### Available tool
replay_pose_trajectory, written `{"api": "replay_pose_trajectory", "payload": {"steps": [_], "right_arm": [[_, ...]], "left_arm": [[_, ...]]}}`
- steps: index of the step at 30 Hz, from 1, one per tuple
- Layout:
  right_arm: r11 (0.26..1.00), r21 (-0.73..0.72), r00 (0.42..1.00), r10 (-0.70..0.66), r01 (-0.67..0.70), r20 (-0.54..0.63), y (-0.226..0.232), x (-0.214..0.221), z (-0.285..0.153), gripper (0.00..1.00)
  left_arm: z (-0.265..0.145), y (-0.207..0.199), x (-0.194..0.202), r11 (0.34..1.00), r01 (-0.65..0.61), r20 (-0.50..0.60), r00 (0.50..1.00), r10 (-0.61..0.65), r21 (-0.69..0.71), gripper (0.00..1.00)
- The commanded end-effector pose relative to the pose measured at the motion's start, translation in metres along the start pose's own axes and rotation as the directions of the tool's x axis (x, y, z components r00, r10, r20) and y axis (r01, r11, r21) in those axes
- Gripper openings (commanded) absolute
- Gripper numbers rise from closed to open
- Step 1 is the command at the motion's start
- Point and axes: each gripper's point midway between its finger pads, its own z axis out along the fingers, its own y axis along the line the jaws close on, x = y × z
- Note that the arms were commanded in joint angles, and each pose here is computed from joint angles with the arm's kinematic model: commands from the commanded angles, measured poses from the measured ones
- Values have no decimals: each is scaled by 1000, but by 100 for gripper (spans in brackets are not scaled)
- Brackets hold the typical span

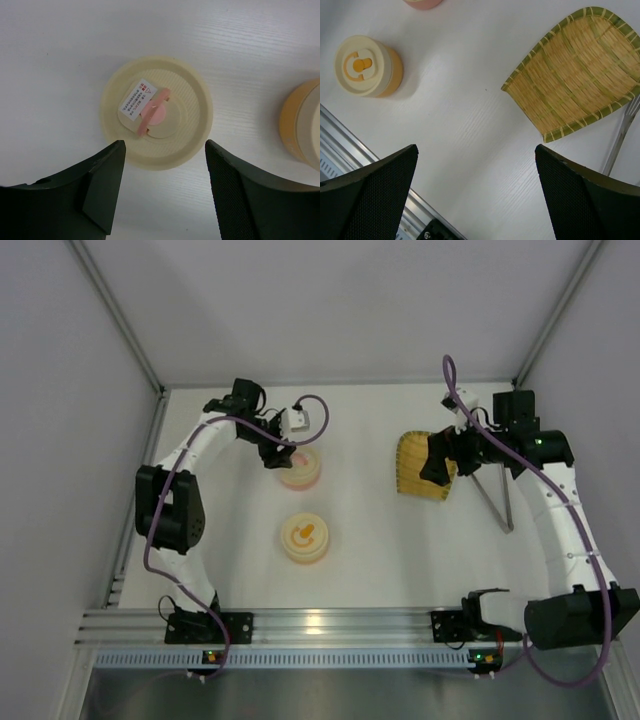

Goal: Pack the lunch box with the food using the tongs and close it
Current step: Close the box lid on the packing box.

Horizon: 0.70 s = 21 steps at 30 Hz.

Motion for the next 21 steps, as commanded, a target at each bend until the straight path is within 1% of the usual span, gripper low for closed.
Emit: {"api": "replay_pose_trajectory", "payload": {"steps": [1, 3, 12, 21], "right_arm": [[999, -42, 1000, 15, -15, -8, 5, 4, -2, 99], [999, -46, 1000, 19, -20, -10, 4, 4, 1, 99], [997, -68, 999, 33, -34, -18, 5, 8, 6, 99], [997, -72, 999, 35, -36, -17, 8, 12, 5, 99]], "left_arm": [[3, 23, -11, 988, -139, -21, 990, 138, -67, 70], [9, 27, -9, 986, -155, -47, 987, 152, -65, 70], [26, 33, -8, 985, -169, -82, 983, 166, -42, 71], [40, 28, -10, 983, -185, -83, 979, 185, 1, 70]]}}
